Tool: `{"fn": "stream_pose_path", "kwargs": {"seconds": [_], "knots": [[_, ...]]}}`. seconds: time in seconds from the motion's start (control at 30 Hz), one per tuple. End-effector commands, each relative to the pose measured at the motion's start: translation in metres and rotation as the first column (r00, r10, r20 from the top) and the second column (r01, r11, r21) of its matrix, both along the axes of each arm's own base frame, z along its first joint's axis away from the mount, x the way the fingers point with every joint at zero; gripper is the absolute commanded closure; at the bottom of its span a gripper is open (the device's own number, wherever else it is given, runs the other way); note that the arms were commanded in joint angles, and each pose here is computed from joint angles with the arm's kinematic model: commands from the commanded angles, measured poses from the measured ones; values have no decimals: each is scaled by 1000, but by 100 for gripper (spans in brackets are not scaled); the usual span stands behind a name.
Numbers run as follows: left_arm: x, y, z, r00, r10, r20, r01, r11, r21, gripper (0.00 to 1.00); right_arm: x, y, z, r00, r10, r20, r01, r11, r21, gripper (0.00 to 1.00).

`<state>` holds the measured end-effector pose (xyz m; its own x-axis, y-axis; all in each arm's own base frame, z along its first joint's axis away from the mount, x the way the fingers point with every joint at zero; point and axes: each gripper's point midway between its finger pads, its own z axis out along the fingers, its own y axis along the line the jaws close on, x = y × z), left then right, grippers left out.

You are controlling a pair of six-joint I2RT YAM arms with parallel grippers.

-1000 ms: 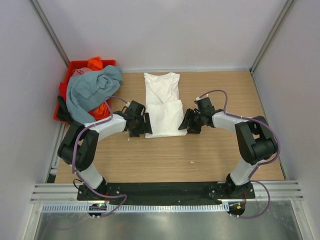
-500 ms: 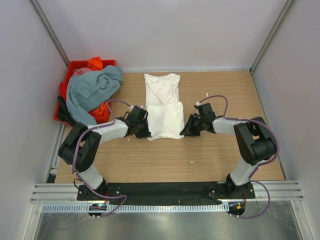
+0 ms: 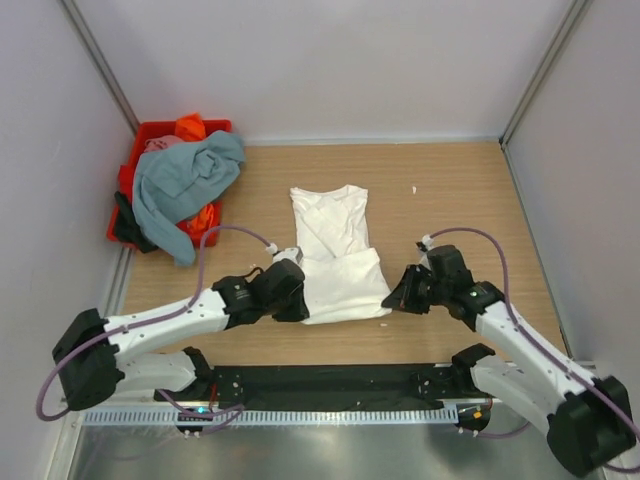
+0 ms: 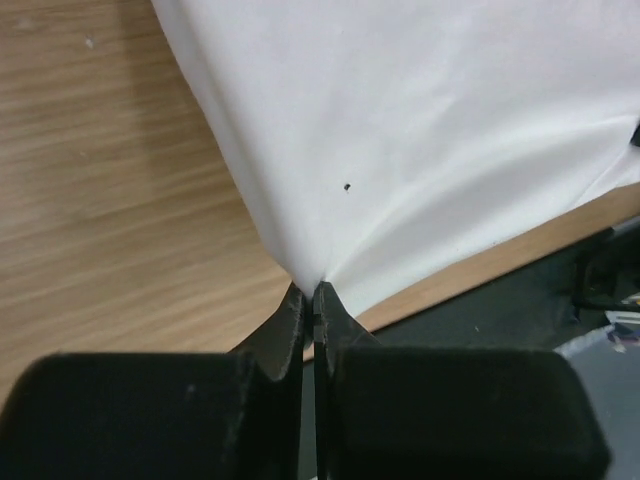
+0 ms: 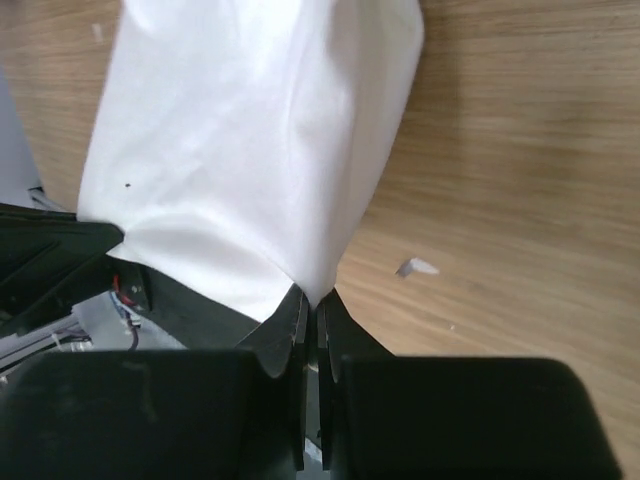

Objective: Fold and stack the t-shirts
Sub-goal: Fold the tshirt

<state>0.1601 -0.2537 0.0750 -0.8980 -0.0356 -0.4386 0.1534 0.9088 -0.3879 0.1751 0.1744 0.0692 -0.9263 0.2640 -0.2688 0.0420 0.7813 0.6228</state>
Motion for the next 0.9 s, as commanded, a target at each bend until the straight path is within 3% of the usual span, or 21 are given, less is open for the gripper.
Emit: {"fn": "stream_pose_path", "kwargs": {"seconds": [0.0,0.2,0.27,0.47,0.87], "knots": [[-17,25,17,997,71,16,-72,997,30,100,-27,-18,20,997,-69,-19,69,997,-17,99],[-7,35,72,991,82,109,-84,996,15,100,-18,-16,69,994,-90,67,88,996,27,99],[3,42,79,985,83,154,-97,992,86,100,-5,-15,89,988,-89,123,87,996,22,99],[43,35,134,963,67,261,-104,986,131,100,45,-6,119,977,-87,196,95,995,-35,99],[148,51,152,967,130,218,-161,978,132,100,135,17,117,981,-60,184,77,993,-91,99]]}}
